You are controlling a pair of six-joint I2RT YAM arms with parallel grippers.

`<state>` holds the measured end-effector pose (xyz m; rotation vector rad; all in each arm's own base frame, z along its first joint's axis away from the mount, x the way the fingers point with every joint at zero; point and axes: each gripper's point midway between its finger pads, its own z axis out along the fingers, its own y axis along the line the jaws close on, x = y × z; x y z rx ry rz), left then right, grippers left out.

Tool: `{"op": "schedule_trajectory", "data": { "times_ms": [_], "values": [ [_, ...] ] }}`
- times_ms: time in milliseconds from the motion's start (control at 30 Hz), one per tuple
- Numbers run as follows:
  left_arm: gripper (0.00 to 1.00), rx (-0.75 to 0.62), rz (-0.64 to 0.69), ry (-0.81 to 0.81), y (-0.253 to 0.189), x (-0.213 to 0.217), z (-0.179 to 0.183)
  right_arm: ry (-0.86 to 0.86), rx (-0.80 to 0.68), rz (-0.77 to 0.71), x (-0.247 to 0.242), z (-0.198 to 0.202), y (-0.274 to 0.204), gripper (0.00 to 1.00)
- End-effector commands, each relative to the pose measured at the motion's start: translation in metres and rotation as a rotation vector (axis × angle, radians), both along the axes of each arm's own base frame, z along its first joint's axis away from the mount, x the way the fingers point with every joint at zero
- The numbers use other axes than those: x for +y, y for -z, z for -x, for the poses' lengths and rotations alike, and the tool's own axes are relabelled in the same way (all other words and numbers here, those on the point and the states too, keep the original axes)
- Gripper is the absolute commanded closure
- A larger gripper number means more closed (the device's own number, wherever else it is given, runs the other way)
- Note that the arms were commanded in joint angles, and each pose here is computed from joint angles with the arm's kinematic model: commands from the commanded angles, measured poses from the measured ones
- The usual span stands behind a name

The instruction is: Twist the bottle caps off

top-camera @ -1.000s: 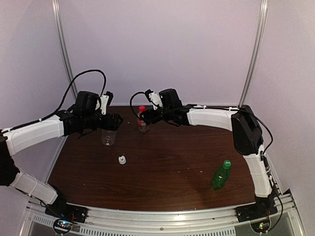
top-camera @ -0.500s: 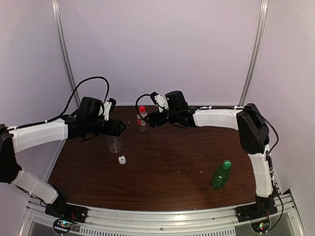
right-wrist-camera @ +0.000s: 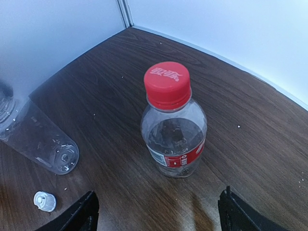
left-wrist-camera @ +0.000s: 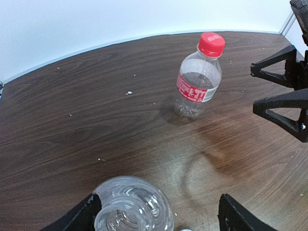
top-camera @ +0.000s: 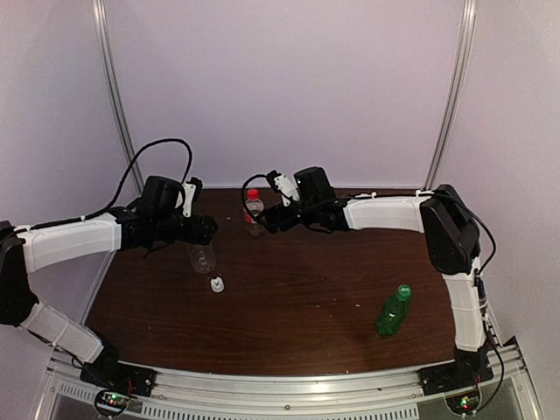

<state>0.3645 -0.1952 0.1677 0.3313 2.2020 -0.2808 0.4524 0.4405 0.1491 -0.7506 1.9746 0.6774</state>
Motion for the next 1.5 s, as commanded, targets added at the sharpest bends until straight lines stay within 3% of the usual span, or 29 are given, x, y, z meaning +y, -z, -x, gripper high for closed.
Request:
{"op": "schedule_trajectory", "data": {
  "times_ms": [0,333,933,1467],
  "values": [
    [0.14,-0.035,-0.058,-0.039,0.003,0.013,-0.005,-0.015,-0.033,-0.051,0.000,0.003,-0.028,0.14],
    [0.13,-0.039,-0.104,-0.060,0.015,0.022,-0.004,-0.020,-0.018,-0.044,-0.001,0.006,-0.021,0.13],
    [0.08,-0.127,0.004,-0.022,-0.033,0.011,-0.002,-0.027,-0.029,-0.044,0.001,0.004,-0.025,0.13],
    [0.06,-0.207,0.123,0.016,-0.092,0.007,0.014,-0.017,-0.106,-0.099,0.034,-0.040,-0.050,0.17]
  ]
}}
